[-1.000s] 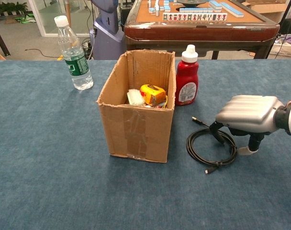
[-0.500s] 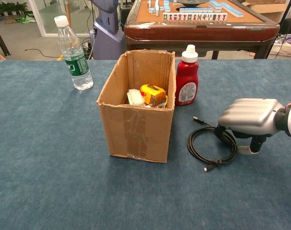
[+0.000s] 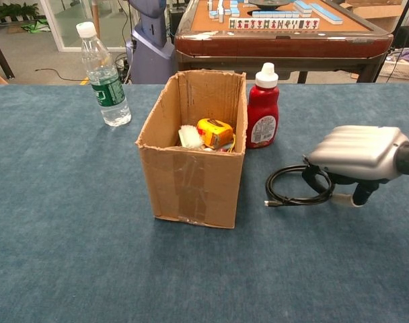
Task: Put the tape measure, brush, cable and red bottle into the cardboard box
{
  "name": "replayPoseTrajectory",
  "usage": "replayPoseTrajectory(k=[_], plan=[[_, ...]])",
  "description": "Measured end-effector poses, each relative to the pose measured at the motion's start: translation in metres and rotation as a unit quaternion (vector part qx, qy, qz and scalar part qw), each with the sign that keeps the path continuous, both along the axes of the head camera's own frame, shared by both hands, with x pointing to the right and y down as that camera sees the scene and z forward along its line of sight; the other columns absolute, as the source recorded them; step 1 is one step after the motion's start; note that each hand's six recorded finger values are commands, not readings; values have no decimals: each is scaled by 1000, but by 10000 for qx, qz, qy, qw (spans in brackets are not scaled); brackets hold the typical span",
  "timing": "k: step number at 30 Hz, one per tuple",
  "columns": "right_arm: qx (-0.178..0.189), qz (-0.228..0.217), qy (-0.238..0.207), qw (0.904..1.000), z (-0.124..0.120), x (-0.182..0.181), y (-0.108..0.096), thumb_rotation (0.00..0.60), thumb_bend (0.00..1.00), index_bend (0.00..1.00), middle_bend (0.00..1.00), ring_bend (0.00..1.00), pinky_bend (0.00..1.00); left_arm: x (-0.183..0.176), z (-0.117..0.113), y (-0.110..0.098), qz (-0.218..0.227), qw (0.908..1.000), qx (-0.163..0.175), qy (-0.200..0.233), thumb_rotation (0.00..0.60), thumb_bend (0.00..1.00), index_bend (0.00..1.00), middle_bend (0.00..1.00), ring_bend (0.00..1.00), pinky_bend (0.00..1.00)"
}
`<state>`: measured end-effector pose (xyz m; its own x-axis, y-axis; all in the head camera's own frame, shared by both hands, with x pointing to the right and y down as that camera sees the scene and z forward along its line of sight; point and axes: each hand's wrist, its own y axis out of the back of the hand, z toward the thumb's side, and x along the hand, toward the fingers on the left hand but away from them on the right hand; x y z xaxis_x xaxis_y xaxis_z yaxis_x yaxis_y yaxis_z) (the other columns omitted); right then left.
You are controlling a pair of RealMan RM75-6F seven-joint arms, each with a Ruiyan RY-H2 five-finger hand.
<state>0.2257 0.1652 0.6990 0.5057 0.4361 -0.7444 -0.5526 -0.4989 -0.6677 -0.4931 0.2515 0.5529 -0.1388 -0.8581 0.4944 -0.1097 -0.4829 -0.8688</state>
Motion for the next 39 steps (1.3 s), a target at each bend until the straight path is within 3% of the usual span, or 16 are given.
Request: replayPoseTrajectory(k=[15,28,34,39], plan=[[860,56,-794,9931,-88,-12,-14,600,526,674,1000,1000,1000,1,2,1,29,10000,-32,-20,600,354,338,408,350,550],[1644,39,-1454,9756,-157,-44,-36,600,526,674,1000,1000,1000,3,3,1,51,10000,-43,-13,600,354,338,408,350,550],[1924,60,-1587,9684,-175,-66,-55,600,525,674,1000,1000,1000,2,2,1,29,10000,-28,6,600,354,338,408,350,550],[1976,133,-1640,9664,-176,-85,-65,600,518,674,1000,1000,1000,3,1,1,44,10000,-25,23,600,354,338,408,350,550]])
